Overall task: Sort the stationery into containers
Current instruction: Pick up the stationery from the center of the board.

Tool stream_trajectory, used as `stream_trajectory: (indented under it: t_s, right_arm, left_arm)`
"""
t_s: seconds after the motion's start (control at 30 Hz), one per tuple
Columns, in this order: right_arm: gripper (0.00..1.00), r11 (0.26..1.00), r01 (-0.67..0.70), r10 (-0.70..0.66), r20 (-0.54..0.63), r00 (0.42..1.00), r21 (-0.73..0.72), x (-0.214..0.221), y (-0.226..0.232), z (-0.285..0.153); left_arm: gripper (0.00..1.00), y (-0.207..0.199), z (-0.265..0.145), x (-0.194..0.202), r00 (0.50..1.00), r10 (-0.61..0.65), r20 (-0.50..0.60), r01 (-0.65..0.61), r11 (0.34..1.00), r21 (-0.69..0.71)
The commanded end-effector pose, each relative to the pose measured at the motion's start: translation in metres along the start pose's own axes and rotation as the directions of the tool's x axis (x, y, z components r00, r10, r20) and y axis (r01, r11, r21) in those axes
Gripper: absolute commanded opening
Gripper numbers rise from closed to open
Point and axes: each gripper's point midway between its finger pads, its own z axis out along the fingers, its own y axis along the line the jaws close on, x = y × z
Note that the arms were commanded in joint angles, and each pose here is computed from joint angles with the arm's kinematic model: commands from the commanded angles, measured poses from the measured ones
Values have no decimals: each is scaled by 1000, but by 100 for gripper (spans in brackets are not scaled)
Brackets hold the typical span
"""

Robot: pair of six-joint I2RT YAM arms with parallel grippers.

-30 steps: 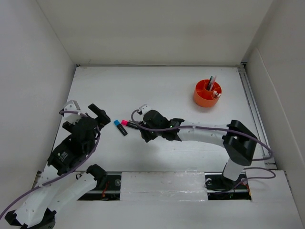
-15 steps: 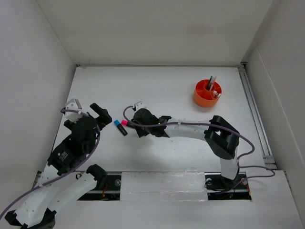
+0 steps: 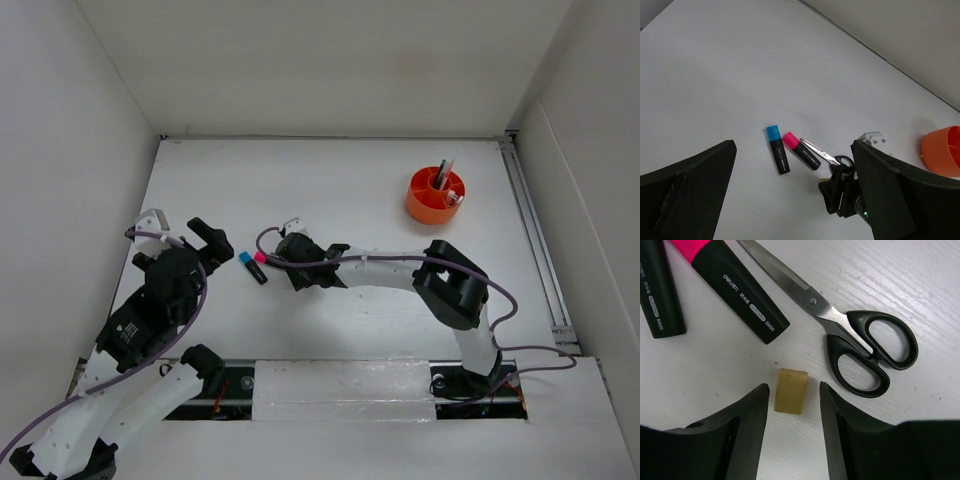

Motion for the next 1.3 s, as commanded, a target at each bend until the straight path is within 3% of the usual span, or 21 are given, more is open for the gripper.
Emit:
stream_trajectory:
  t_s: [0.0,0.37,0.6,0.77,0.87,0.9,1.03,1.13,1.17,1.2,1.27]
  right_arm:
    - [50,999,-20,20,13,1000,26,-7,-1,3]
    - [47,1000,-28,28,-4,1000,-1,-3,6,9]
    - [39,999,-31,31,-6,1000,-26,-4,12,11]
    - [23,1000,-20,20,-11,1000,-23,-3,11,9]
    - [0,999,-24,24,1,1000,-29,-7,10,2]
    - [0,999,-26,27,32,999,-44,-20,11,-10]
    - [0,995,-77,87,152,985,-70,-71,-22,-51]
    - [0,984,-177,171,242,955,3,-112,-109,-78]
    - [0,987,-161,160,259,953,-18,-118,-107,-88]
    - [0,974,-222,201,287,937,42,-128,-155,-90]
    - [0,963,-256,215,327,920,89,-143,-205,-103]
  left_arm:
    - [100,-5,-3,-11,999,-26,34,25,999,27]
    - [100,-5,-5,-12,999,-32,32,31,999,38]
    - [100,-5,-6,-13,999,-39,37,37,998,43]
    - [100,-6,-6,-15,998,-45,42,43,998,48]
    - [100,-6,-8,-16,998,-52,47,49,997,53]
    - [100,-6,-8,-16,998,-52,47,49,997,53]
    - [100,-5,-8,-16,998,-43,47,40,998,52]
    - [100,-5,-8,-16,998,-43,47,40,998,52]
    - [100,-5,-8,-16,998,-43,47,40,998,52]
    - [100,-6,-8,-15,998,-42,41,40,997,59]
    - [100,-6,-8,-15,998,-42,41,40,997,59]
